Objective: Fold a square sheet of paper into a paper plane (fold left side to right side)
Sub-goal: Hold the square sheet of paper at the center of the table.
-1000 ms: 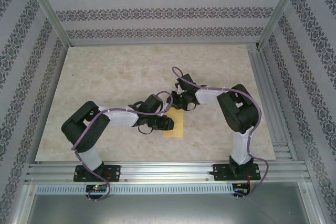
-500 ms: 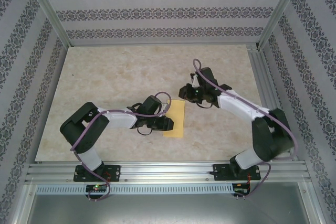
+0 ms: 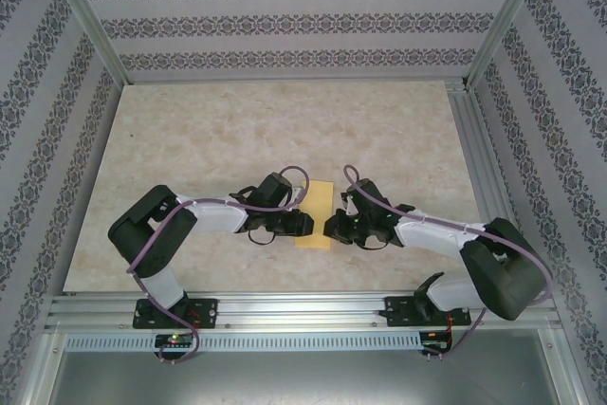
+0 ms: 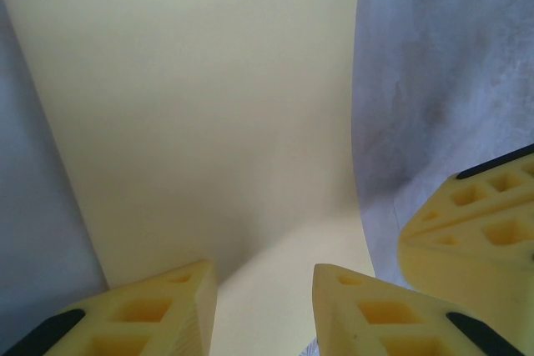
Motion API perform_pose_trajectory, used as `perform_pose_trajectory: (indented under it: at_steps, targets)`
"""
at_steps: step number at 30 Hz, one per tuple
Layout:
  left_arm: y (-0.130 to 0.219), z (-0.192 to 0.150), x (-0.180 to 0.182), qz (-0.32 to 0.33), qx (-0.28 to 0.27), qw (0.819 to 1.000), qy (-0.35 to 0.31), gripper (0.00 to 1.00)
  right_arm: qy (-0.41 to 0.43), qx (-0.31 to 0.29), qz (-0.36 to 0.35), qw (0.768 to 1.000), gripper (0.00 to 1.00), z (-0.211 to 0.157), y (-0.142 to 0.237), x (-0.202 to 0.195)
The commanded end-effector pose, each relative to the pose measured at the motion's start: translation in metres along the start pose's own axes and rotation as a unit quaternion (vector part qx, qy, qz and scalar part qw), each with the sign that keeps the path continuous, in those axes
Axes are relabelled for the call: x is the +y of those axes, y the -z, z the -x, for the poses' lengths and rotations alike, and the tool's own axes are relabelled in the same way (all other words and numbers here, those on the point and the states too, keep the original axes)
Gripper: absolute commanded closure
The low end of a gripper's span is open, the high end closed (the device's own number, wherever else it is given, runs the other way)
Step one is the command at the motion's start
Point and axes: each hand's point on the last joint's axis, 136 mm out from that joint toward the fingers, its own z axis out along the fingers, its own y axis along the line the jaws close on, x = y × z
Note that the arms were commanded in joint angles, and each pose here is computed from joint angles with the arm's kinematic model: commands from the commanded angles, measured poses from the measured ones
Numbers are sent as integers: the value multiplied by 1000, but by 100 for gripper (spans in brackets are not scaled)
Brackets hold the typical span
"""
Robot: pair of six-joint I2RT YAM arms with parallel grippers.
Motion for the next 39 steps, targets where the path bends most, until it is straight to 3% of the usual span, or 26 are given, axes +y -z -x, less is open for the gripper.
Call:
perform_pose_trajectory:
  at_steps: [1,10,22,39]
  targets:
    - [0,-11,7,22,15,1000,9,62,0,12,29,1000,90,-1,-14,18]
    - [3,-9,5,25,11,1000,8,62,-14,32,-37,999,90,-15,-23,-13]
    - [21,32,-42,-20,-32,999,-24,58,-16,53,-109,993,91,-22,-26,-46]
    - [-3,36,-8,10,-17,1000,-22,62,-10,59,-137,989,90,-22,-21,-54]
